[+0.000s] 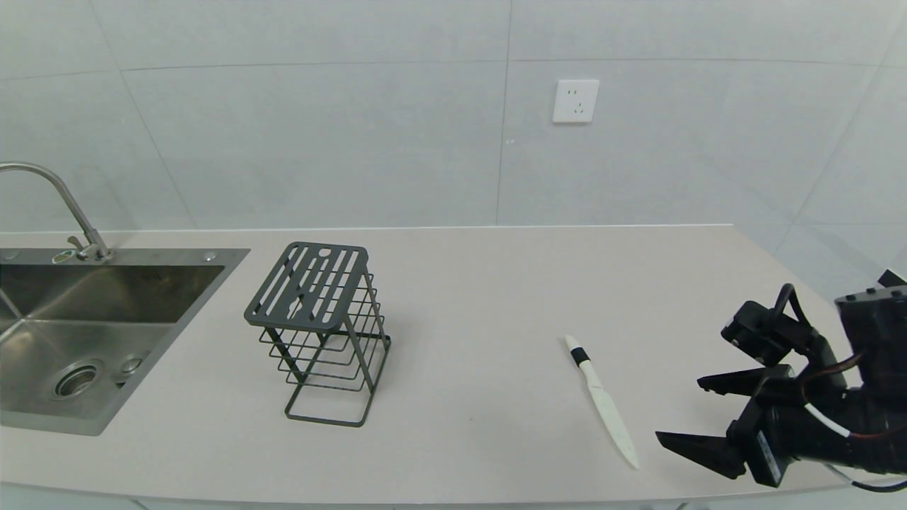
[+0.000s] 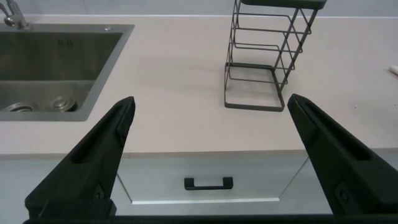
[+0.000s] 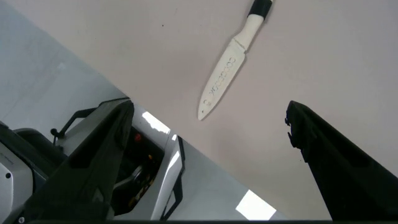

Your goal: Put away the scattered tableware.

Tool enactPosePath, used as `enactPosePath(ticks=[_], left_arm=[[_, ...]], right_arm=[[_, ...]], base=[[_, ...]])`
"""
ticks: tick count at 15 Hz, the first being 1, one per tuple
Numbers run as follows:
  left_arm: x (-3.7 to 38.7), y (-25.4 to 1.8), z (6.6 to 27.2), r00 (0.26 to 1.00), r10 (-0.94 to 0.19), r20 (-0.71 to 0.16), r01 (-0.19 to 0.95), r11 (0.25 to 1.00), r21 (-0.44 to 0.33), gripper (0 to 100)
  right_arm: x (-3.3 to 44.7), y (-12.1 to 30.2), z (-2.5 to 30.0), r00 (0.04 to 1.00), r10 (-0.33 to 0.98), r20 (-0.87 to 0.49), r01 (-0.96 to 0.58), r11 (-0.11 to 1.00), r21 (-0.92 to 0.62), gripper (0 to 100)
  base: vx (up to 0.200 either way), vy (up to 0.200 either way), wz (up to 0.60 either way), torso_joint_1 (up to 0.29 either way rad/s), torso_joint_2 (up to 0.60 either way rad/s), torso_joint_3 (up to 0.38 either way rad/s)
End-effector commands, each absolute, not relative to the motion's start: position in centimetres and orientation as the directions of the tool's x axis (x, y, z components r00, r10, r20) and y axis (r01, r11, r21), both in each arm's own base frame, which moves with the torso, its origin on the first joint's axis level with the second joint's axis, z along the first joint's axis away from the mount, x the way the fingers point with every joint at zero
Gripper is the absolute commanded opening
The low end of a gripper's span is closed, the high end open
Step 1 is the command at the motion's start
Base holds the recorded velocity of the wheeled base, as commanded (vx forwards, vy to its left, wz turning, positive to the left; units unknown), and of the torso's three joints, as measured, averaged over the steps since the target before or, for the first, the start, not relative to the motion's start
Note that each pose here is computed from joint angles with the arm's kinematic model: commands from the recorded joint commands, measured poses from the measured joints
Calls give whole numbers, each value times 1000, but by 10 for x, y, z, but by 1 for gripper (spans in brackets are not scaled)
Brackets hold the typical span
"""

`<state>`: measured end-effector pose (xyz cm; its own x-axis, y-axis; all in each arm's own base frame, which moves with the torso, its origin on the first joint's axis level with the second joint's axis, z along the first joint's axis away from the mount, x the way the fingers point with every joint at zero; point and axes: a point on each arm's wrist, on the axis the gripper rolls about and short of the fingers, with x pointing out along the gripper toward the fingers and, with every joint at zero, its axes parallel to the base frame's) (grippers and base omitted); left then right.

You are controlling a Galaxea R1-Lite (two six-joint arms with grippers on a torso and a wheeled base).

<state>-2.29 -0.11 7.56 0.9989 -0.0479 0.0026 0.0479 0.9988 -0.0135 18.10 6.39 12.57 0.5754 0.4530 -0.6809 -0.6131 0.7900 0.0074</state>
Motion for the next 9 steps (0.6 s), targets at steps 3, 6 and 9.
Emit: enactPosePath(ticks=[3, 6, 9], left_arm=[[-23, -1, 76, 999, -48, 2, 48, 999, -14, 100], [-23, -1, 76, 999, -48, 2, 48, 999, -14, 100], [-23, -1, 76, 999, -48, 2, 48, 999, -14, 100]], right_arm=[[187, 67, 119, 550, 447, -705, -616, 787, 19, 100], [193, 72, 115, 530, 451, -718, -627, 779, 26, 100], [213, 82, 110, 530, 413, -741, -609, 793, 7, 100]], base=[[0, 0, 0, 0, 0, 0], [0, 0, 0, 0, 0, 0], [0, 0, 0, 0, 0, 0]])
